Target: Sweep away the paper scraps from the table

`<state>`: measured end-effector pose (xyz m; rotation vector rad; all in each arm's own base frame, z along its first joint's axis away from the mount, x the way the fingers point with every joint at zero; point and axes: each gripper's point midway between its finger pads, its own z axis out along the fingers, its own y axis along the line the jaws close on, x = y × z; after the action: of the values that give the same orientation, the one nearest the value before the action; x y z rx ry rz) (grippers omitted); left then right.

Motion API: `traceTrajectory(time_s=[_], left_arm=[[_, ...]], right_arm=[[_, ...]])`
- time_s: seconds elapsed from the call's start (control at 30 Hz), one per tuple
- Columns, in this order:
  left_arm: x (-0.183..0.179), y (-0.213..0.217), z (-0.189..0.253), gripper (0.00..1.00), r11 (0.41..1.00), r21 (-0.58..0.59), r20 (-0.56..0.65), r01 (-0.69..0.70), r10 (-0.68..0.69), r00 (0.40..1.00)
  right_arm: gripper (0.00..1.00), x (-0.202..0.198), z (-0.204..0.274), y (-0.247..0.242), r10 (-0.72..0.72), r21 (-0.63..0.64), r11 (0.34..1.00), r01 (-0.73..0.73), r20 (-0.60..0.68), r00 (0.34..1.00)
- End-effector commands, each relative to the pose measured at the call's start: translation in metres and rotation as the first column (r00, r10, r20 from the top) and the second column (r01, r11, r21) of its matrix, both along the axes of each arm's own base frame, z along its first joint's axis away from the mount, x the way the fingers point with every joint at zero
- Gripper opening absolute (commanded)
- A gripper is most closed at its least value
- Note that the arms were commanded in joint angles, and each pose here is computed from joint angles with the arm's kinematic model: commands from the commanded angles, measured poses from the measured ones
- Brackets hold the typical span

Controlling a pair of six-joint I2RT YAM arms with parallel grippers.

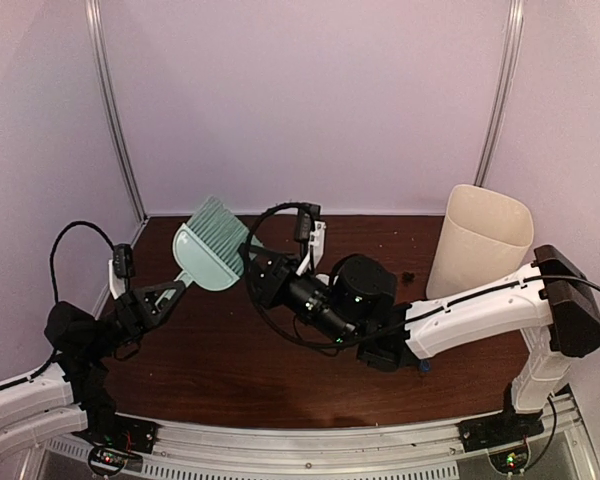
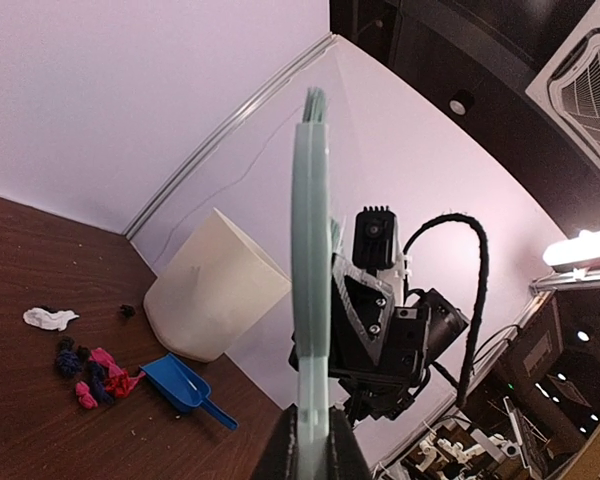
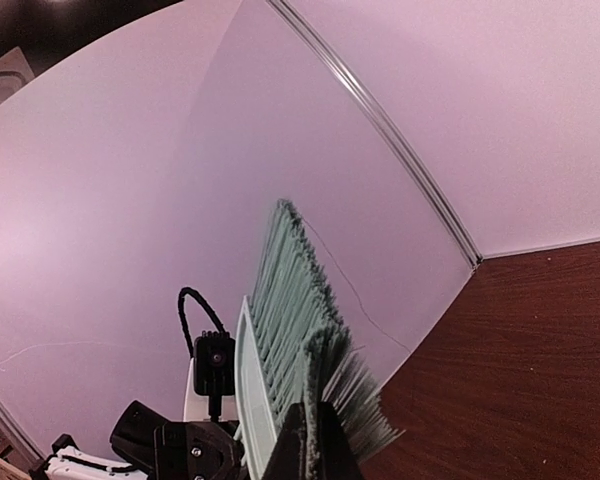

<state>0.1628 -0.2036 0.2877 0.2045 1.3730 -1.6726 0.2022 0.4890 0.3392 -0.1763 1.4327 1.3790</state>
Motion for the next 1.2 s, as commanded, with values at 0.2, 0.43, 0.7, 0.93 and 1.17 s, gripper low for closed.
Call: traceTrajectory(time_s=[0.2, 0.43, 0.7, 0.93, 1.17], left_arm=[[0.011, 0.000, 0.000, 0.00, 0.998, 0.036, -0.005, -0.054, 0.054, 0.999], [0.027, -0.003, -0.011, 0.00, 0.987, 0.124, -0.044, -0.105, 0.112, 0.993], [0.044, -0.012, -0.023, 0.00, 0.961, 0.244, -0.067, -0.131, 0.151, 0.986], [0.053, -0.021, -0.036, 0.00, 0.946, 0.300, -0.092, -0.125, 0.159, 0.983], [0.054, -0.028, -0.040, 0.00, 0.940, 0.323, -0.097, -0.110, 0.149, 0.984]], right_arm=[[0.77, 0.000, 0.004, -0.032, -0.097, -0.121, 0.988, 0.101, 0.042, 0.994], [0.84, 0.013, -0.026, -0.112, -0.312, -0.415, 0.855, 0.311, 0.068, 0.948], [0.90, 0.007, -0.083, -0.214, -0.470, -0.674, 0.630, 0.386, 0.066, 0.880], [0.93, -0.009, -0.132, -0.282, -0.578, -0.785, 0.517, 0.342, -0.025, 0.816], [0.95, -0.005, -0.177, -0.328, -0.746, -0.866, 0.347, 0.361, -0.021, 0.666]])
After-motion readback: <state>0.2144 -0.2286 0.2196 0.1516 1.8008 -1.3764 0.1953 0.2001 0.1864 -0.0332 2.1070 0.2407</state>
